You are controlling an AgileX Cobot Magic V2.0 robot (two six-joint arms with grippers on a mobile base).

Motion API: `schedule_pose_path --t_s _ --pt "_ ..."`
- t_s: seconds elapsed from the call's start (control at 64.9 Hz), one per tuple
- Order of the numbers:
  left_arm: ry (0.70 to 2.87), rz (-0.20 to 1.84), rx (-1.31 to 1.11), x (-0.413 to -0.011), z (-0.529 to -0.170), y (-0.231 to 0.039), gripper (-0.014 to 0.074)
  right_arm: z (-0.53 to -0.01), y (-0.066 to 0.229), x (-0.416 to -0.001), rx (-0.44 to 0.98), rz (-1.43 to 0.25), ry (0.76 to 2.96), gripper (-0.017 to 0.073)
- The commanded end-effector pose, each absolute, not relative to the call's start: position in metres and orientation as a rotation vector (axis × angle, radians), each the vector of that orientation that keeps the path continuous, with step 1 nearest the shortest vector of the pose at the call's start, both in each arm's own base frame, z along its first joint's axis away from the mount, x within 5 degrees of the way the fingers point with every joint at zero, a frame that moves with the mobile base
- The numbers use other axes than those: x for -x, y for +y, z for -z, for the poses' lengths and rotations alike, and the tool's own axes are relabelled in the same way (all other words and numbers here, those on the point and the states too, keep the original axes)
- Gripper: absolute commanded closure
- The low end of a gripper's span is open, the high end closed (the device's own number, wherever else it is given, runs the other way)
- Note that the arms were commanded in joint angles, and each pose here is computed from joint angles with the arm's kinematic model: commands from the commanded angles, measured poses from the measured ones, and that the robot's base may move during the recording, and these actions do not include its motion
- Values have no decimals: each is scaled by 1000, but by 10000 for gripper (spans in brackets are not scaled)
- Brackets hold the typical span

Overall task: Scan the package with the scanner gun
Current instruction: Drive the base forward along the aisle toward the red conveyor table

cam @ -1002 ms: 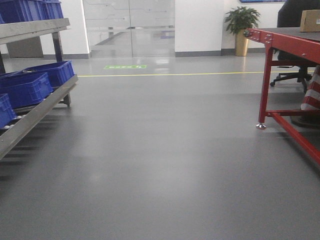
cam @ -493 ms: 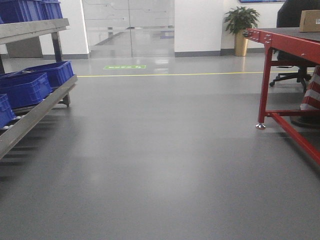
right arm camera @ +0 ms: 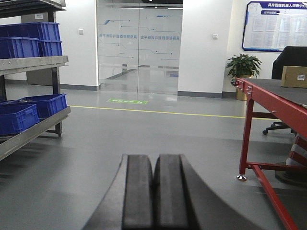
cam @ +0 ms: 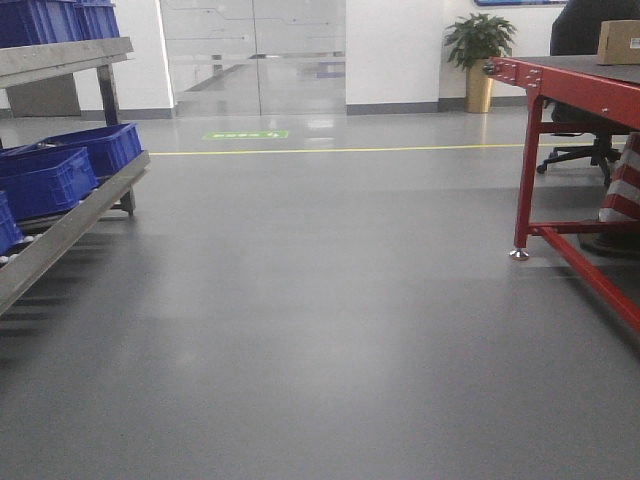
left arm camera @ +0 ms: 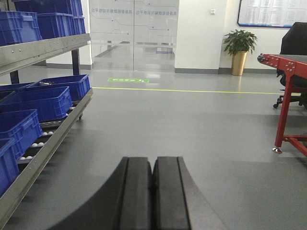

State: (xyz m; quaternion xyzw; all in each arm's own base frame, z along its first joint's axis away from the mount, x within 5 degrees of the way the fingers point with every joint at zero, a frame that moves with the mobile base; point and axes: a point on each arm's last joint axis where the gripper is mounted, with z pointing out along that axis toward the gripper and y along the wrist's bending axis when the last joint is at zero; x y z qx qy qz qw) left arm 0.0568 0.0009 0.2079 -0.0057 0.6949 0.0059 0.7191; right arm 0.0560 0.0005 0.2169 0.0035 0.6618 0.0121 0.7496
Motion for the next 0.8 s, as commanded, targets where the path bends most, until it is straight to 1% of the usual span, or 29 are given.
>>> schedule_pose_path --t_s 0.0,0.786 --pt "1519 0 24 -56 -210 1 704 -219 1 -55 -4 -22 1423 721" --pt "1519 0 24 -56 -210 1 704 -219 1 -55 -4 -22 1423 721"
